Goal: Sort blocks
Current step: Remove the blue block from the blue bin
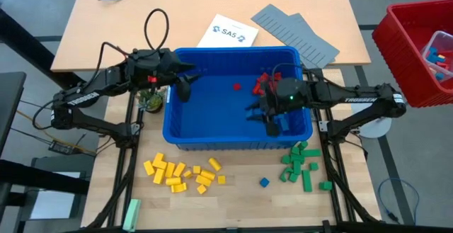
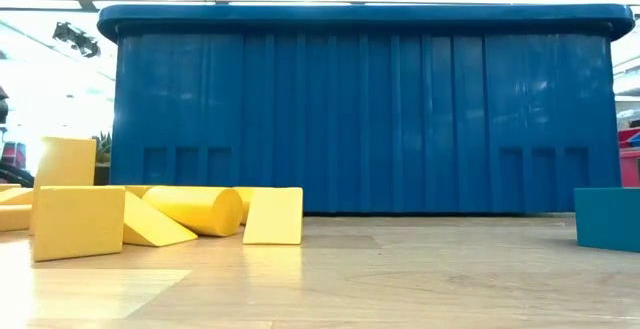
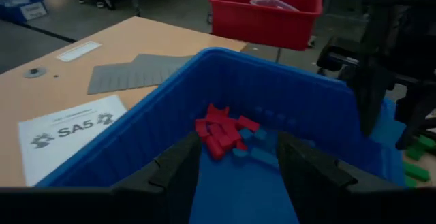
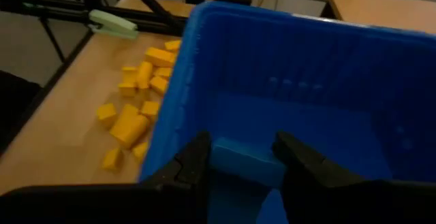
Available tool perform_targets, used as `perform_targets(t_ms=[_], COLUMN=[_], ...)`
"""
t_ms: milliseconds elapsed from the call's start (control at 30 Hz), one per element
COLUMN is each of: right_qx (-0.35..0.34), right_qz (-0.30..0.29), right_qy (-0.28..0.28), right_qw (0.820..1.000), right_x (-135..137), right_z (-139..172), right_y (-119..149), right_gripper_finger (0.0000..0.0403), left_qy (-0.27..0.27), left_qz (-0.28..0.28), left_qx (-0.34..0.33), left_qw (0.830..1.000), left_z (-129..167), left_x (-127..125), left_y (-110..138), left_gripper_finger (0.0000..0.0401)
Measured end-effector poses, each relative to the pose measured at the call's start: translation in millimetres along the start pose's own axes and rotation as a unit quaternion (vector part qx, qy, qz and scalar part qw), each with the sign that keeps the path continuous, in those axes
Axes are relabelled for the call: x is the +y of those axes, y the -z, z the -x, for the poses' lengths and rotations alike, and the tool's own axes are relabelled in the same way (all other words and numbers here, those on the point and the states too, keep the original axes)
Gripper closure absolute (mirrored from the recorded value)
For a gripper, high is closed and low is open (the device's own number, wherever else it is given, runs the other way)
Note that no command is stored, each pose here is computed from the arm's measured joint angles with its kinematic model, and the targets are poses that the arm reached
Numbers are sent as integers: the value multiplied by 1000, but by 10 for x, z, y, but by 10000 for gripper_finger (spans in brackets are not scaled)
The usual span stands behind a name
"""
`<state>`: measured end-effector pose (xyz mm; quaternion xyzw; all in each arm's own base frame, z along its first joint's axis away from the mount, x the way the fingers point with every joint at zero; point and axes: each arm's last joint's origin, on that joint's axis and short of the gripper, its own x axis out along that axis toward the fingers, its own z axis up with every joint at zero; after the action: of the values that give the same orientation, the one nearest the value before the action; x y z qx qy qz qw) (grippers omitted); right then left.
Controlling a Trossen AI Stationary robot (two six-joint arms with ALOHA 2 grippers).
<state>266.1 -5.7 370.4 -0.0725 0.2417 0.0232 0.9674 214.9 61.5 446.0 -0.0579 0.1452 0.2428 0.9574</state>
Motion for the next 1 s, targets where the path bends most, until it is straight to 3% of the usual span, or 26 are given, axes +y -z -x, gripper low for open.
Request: perform_targets(t_ms=[167,333,700,1000], right_qx=[0,2,32,90], right_qz=[-25,-34,-39,-42], right_qy=[-29,-92,-89,-102], right_qw=[999,995,995,990], right_x=[195,439,849,1240], right_z=[0,-13,-96,-457], right_y=[-22,-39,-3,155], right_gripper_finger=[284,284,284,284], left_qy=[18,37,69,95], left_qz=[2,-16,-14,-24], left_qx=[1,5,2,10], left_qw=[1000,999,998,995], left_z=[19,43,90,140], left_x=[-85,-172,-315,-437], left_y=[11,28,38,74], left_gripper_finger=[199,199,199,199])
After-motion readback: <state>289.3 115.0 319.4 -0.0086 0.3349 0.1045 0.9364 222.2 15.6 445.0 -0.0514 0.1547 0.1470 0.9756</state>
